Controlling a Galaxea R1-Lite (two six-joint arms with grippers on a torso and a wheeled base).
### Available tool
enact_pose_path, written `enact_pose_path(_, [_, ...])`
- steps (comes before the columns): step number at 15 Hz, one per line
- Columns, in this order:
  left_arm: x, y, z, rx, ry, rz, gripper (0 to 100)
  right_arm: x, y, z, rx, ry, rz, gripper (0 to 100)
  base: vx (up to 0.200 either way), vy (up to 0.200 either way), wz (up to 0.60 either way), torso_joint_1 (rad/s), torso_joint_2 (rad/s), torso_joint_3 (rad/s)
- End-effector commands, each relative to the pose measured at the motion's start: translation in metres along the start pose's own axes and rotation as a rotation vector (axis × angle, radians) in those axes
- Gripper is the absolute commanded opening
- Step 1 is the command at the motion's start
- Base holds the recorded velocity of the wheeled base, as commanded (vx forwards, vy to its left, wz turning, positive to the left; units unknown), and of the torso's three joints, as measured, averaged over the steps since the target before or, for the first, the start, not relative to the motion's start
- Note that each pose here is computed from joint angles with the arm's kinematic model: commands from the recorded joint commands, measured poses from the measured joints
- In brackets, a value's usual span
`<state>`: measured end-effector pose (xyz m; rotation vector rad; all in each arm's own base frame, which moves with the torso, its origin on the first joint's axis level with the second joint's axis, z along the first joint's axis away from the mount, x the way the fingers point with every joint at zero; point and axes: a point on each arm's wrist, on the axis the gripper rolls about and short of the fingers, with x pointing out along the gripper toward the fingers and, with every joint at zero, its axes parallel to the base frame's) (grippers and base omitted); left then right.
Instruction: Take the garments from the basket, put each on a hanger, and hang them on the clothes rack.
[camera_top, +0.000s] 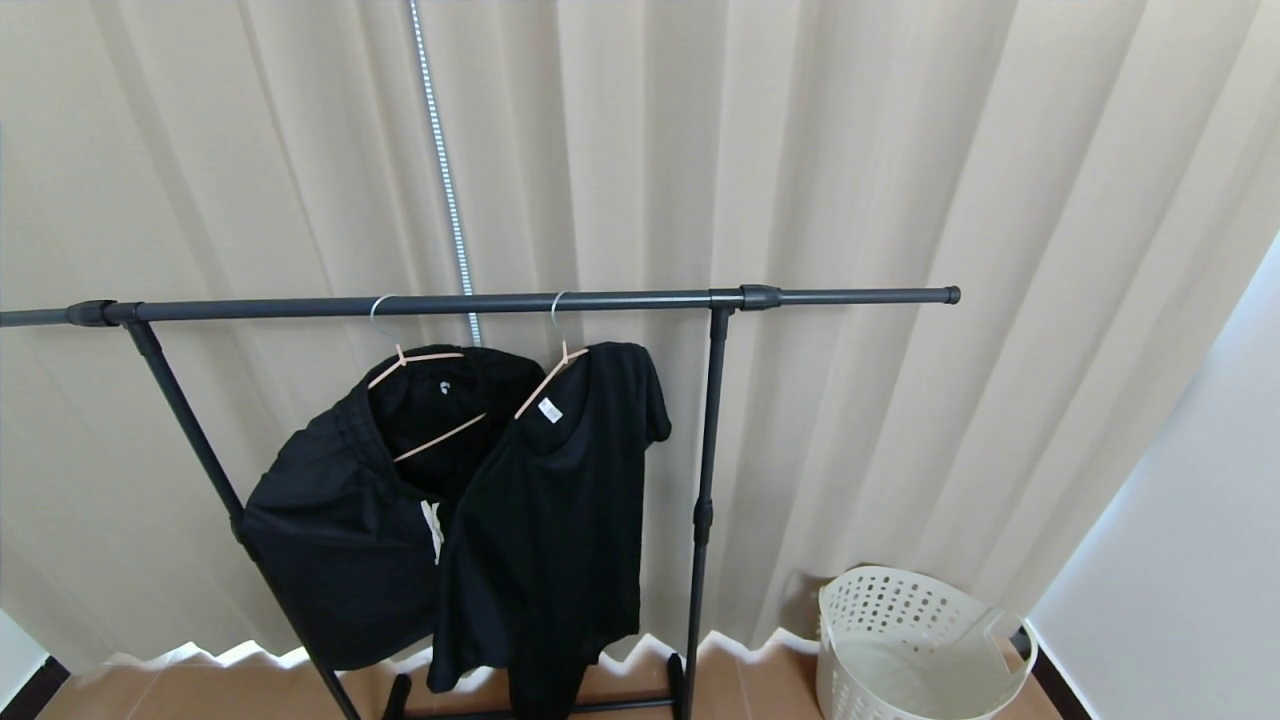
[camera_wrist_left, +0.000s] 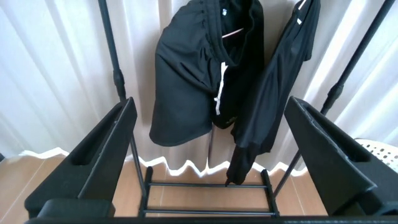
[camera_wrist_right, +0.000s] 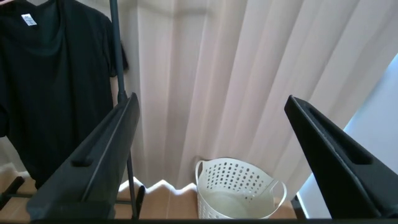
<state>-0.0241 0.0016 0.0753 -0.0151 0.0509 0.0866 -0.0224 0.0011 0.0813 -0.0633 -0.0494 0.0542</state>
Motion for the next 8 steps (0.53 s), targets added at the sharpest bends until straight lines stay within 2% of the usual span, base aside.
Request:
enact_pose_path(1, [0.0004, 0.0000, 0.0002, -0.001, 0.005, 0.001, 100, 0.0002, 0.0000, 0.0001, -0.001, 0.002, 0.001, 100, 0.000, 0.000, 0.00, 0.000, 0.00, 0.000])
enact_pose_path(8, [0.0004, -0.0001, 0.0002, 0.001, 0.005, 0.000, 100, 0.0002, -0.0001, 0.0002, 0.001, 0.000, -0.001, 100, 0.000, 0.000, 0.00, 0.000, 0.00, 0.000])
